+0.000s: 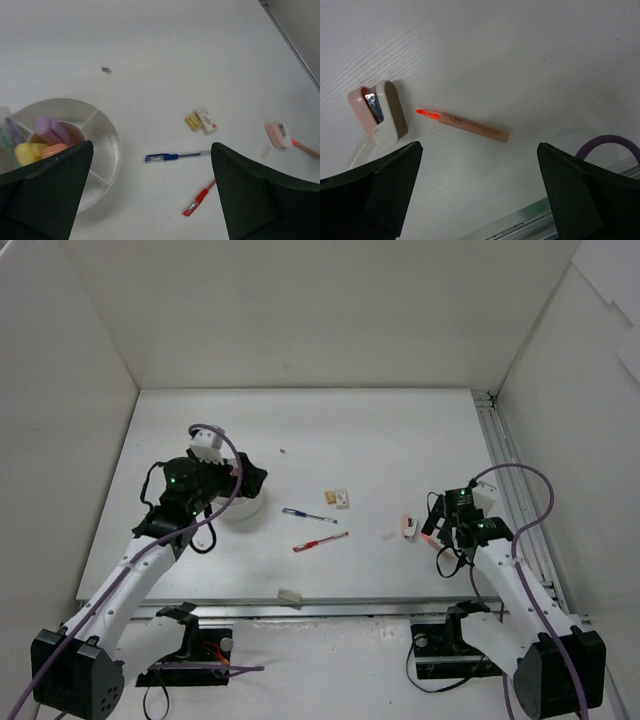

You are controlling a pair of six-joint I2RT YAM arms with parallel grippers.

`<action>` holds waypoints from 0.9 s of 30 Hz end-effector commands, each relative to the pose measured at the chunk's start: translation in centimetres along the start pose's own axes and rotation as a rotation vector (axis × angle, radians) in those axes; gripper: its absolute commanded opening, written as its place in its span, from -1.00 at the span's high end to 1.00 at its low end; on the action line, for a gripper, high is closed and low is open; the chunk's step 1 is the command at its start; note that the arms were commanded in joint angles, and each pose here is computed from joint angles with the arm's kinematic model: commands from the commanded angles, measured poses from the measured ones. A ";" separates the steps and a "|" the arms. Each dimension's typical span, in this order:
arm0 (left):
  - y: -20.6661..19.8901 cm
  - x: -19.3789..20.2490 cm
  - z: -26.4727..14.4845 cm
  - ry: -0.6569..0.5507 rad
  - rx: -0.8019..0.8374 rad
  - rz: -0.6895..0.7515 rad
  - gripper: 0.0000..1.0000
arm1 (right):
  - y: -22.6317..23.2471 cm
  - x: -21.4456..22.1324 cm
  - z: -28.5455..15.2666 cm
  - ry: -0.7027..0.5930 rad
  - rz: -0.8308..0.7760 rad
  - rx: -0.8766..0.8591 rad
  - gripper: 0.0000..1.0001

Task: Sort the stationery into containers
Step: Pick up the pen from the center of the board.

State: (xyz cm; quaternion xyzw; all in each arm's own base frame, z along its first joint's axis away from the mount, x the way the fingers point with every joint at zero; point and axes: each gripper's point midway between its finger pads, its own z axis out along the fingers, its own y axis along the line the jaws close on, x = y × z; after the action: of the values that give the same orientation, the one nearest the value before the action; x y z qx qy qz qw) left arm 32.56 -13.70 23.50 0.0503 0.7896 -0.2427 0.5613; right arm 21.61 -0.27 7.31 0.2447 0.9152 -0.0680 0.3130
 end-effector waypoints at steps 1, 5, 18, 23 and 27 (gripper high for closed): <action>-5.6 0.2 0.4 0.008 0.237 0.149 -0.99 | 0.2 0.6 0.0 0.100 0.093 -0.037 -0.96; -10.6 3.4 1.1 0.081 0.425 0.298 -0.99 | -0.4 0.0 0.5 0.106 0.043 -0.005 -0.96; -13.4 5.1 4.4 0.167 0.521 0.377 -0.99 | 9.0 -4.4 0.5 0.114 -0.415 -0.468 -0.96; -13.7 3.9 5.2 0.158 0.514 0.404 -0.99 | 9.2 -13.3 -0.3 -0.200 -0.702 -0.330 -0.96; -13.3 3.7 6.1 0.157 0.486 0.416 -0.99 | 9.2 -13.0 -1.1 -0.207 -0.684 -0.360 -0.96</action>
State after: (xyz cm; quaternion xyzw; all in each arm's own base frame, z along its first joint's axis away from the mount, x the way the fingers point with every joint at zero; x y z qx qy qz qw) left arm 30.43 -28.25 19.98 0.3505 0.7525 -0.3058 0.4662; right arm 34.52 3.52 15.41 -0.1004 0.9173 -0.0079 0.3853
